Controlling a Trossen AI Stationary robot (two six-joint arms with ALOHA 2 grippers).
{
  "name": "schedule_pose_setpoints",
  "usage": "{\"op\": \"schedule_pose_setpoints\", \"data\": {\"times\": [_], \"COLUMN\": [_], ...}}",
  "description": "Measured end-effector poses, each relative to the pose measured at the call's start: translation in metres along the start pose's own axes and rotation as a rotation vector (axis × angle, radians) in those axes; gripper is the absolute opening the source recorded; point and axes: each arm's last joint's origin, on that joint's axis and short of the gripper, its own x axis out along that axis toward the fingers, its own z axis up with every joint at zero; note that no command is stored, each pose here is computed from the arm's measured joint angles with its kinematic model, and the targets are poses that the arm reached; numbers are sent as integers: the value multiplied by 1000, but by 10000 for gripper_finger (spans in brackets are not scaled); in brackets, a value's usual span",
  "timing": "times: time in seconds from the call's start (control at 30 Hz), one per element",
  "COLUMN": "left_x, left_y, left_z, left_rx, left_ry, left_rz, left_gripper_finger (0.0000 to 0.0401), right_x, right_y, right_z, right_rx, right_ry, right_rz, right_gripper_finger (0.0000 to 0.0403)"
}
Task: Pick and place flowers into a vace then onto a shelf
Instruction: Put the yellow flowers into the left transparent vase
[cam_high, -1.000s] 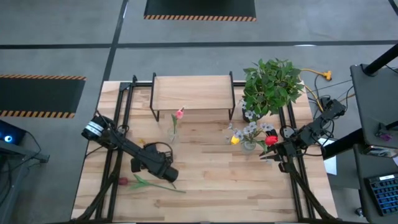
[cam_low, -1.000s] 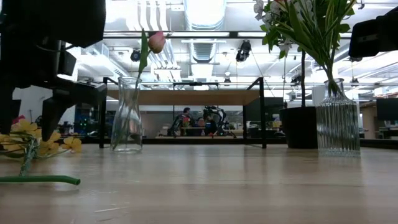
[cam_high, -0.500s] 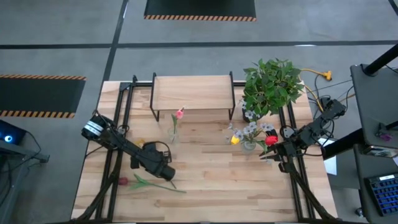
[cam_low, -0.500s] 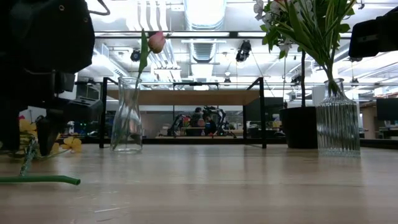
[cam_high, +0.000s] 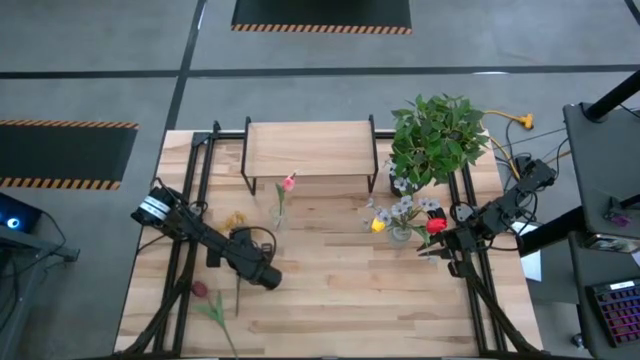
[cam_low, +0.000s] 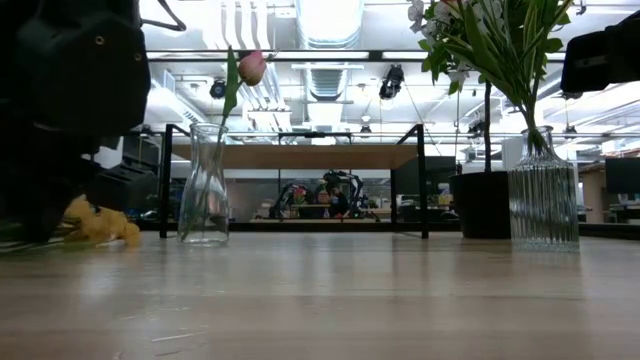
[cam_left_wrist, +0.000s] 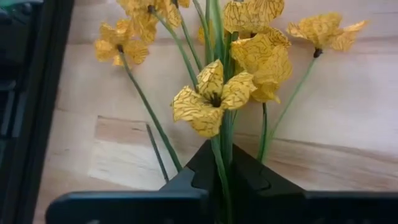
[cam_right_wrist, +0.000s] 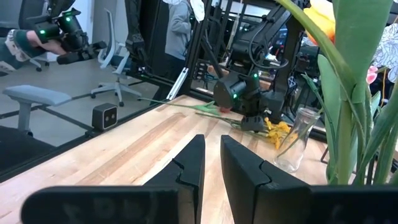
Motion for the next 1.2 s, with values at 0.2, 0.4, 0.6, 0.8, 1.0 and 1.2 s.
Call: {"op": "schedule_pose_setpoints", "data": {"times": [0.2,0.4,0.6,0.8,1.0,1.2], "left_x": [-4,-26,-65,-100,-120,-132], "left_y": [2,2,19,43,63,85], "left_z": [4,15,32,50,70,92], "left_rx": [-4,-15,-4,34,97,114], "left_ry": [-65,-235,-374,-484,-631,-675], "left_rz": [-3,-210,-386,-588,-724,-788], "left_gripper_finger": [2,2,2,1,1,1], "right_x": [0,0,0,0,0,0], "right_y": [0,0,0,0,0,0], "right_z": [0,0,0,0,0,0], "right_rx": [0,0,0,0,0,12], "right_ry": [0,0,0,0,0,0], "right_rz": [0,0,0,0,0,0], "right_gripper_finger": [43,43,43,43,43,43]}}
